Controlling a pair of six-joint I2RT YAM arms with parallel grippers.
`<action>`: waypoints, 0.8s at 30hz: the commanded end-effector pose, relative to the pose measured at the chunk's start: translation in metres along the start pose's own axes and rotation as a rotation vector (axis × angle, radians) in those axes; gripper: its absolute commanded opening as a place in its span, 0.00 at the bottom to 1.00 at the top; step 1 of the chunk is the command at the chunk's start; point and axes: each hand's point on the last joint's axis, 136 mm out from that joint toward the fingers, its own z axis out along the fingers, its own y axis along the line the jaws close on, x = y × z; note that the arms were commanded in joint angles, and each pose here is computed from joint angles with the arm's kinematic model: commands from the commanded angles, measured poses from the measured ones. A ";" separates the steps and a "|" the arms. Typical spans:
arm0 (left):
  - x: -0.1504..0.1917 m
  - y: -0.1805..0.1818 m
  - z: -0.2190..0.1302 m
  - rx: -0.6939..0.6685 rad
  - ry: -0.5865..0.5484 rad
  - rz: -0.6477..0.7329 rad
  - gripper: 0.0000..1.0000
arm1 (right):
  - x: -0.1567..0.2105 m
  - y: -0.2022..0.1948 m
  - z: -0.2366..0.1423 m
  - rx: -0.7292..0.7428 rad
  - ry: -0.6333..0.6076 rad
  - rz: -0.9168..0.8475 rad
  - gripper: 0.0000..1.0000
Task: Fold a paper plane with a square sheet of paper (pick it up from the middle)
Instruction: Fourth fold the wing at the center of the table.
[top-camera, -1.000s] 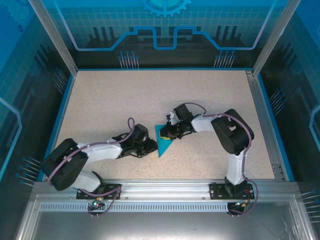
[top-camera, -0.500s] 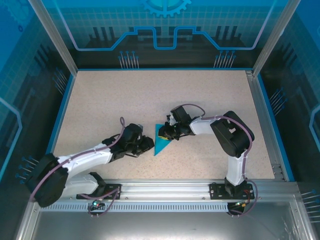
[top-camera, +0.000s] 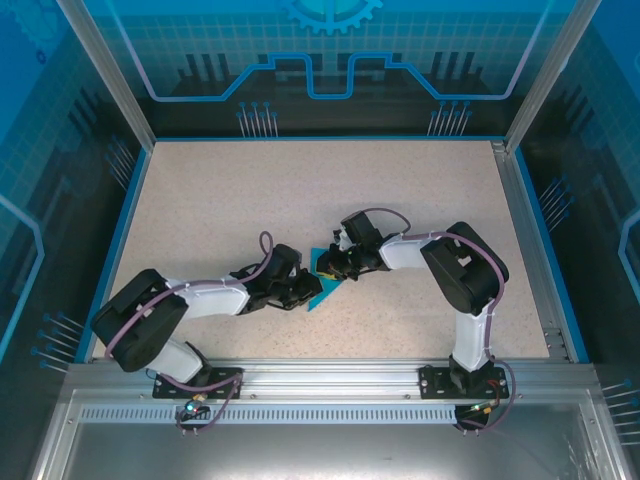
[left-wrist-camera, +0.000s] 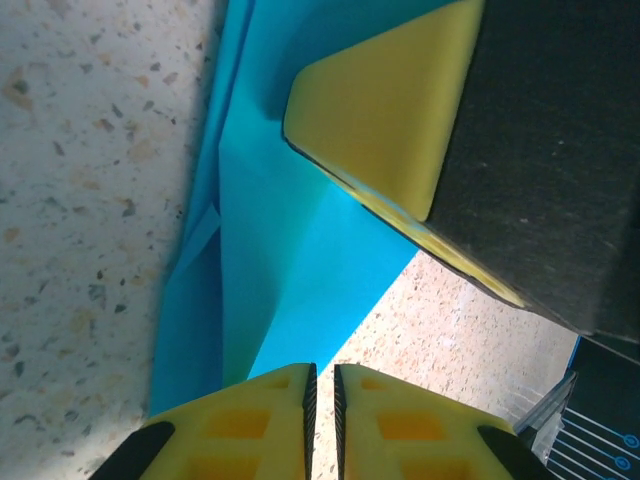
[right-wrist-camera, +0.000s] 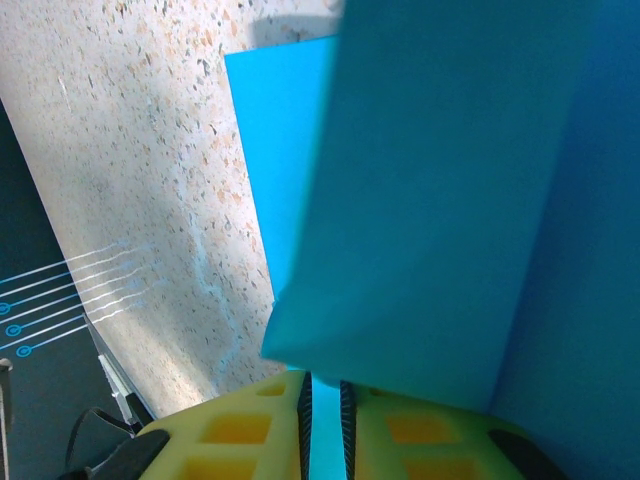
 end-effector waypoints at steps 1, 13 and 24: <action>-0.002 -0.008 0.001 0.031 0.004 -0.005 0.17 | 0.037 -0.066 0.017 0.213 0.092 0.089 0.18; 0.015 0.027 0.003 -0.020 0.048 -0.060 0.18 | 0.037 -0.074 0.015 0.238 0.092 0.090 0.18; 0.033 0.041 0.001 -0.054 0.126 -0.081 0.19 | 0.037 -0.077 0.012 0.251 0.096 0.090 0.19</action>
